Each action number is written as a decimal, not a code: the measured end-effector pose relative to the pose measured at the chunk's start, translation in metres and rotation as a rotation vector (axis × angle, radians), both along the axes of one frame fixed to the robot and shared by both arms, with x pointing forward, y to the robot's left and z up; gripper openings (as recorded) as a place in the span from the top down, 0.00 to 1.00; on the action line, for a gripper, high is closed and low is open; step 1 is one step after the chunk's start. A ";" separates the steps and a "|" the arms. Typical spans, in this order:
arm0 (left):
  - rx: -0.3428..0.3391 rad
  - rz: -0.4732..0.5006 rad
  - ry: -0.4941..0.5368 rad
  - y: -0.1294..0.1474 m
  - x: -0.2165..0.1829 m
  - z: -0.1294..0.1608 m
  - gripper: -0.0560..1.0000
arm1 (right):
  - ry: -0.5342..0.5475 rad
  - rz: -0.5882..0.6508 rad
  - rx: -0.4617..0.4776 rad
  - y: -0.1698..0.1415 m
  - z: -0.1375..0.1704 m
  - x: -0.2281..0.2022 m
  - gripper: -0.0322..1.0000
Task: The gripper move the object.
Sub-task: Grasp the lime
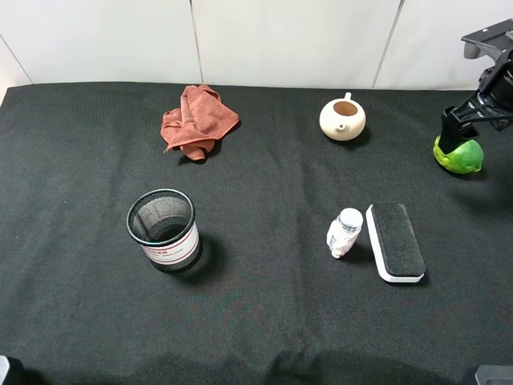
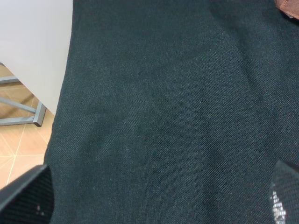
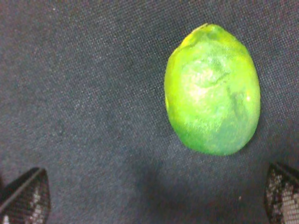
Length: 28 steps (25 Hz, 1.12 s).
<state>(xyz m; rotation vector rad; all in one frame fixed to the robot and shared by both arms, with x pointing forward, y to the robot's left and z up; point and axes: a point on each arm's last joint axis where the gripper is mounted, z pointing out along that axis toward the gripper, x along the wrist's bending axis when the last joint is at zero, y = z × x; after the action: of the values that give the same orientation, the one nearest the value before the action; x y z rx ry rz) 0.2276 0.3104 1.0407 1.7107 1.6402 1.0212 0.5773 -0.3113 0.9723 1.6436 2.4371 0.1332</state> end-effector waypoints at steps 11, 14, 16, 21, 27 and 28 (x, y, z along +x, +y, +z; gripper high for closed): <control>0.000 0.000 0.000 0.000 0.000 0.000 0.02 | 0.020 -0.006 -0.026 -0.012 -0.017 0.028 0.30; 0.000 0.000 0.000 0.000 0.000 0.000 0.02 | 0.042 -0.041 -0.022 -0.024 -0.026 0.029 0.30; 0.000 0.000 0.000 0.000 0.000 0.000 0.02 | 0.049 -0.066 -0.013 -0.032 -0.031 0.030 0.30; 0.000 0.000 0.000 0.000 0.000 0.000 0.02 | 0.061 -0.066 0.021 -0.035 -0.042 0.032 0.30; 0.000 0.000 0.000 0.000 0.000 0.000 0.02 | 0.061 -0.057 0.022 -0.035 -0.055 0.036 0.30; 0.000 0.000 0.000 0.000 0.000 0.000 0.02 | 0.060 -0.058 0.021 -0.036 -0.056 0.037 0.30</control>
<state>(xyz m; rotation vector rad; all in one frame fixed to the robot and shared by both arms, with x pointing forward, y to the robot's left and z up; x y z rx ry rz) 0.2276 0.3104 1.0407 1.7107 1.6402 1.0212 0.6142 -0.3472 0.9159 1.7499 2.4365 0.1031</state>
